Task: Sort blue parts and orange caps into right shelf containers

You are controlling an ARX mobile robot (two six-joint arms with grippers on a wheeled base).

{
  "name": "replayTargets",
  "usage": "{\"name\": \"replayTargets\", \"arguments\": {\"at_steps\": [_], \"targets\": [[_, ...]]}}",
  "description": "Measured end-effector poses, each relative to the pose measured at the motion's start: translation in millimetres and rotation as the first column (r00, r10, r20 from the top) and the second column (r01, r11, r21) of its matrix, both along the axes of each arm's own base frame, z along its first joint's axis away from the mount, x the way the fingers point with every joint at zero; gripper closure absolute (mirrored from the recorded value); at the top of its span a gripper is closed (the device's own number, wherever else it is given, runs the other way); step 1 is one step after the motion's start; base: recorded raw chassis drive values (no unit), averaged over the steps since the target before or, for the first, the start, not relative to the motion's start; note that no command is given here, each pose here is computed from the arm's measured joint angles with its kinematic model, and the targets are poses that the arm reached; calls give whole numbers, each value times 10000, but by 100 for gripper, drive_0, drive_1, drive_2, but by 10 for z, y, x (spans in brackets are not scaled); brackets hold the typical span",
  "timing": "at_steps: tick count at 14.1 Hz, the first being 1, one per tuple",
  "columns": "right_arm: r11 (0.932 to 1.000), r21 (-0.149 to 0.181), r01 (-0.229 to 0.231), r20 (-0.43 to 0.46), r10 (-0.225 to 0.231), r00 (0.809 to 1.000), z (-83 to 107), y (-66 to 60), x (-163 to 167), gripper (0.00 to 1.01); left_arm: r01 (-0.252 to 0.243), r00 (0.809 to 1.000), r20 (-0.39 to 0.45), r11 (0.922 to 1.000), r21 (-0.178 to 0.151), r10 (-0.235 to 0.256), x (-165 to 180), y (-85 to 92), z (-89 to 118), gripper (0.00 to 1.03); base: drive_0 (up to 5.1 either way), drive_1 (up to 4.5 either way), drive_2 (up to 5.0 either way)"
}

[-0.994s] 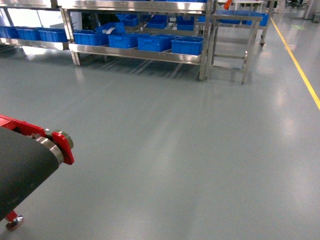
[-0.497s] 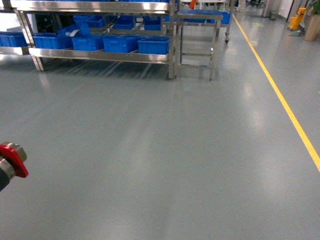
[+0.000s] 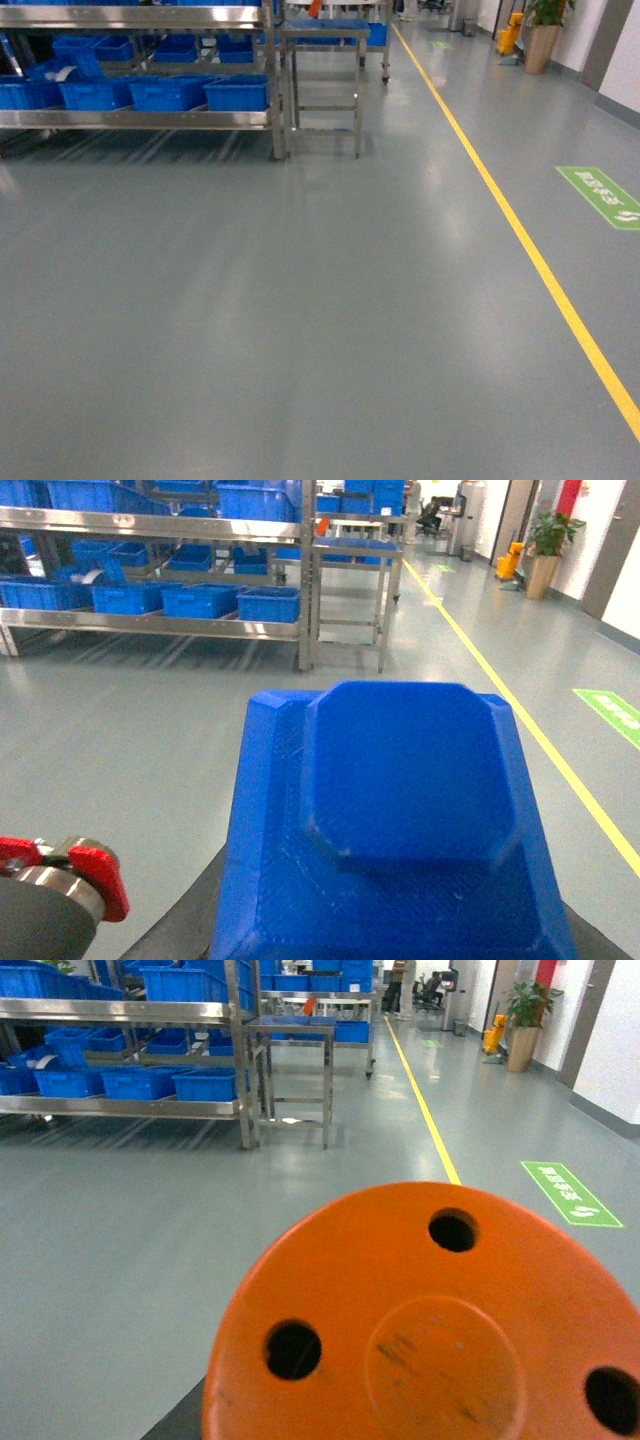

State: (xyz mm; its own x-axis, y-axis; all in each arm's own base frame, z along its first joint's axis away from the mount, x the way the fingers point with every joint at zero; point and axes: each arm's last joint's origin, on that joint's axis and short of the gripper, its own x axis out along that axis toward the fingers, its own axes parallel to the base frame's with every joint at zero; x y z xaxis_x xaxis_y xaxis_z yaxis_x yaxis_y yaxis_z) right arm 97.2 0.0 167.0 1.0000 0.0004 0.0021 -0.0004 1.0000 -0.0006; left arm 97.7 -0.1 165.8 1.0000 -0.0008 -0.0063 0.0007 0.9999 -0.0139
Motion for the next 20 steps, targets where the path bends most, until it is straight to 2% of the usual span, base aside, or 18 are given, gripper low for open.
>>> {"name": "replayTargets", "arguments": {"at_steps": [2,20], "targets": [[10000,0,4,-8,-4,10000,-1,0,0,57,0,10000,-8,10000,0,0,0,0,-1,61,-123,87,-333],[10000,0,0,-15,0,10000,-1,0,0,57,-15,10000,11,10000,0,15,0,1,1,61,9,431,-414]]}}
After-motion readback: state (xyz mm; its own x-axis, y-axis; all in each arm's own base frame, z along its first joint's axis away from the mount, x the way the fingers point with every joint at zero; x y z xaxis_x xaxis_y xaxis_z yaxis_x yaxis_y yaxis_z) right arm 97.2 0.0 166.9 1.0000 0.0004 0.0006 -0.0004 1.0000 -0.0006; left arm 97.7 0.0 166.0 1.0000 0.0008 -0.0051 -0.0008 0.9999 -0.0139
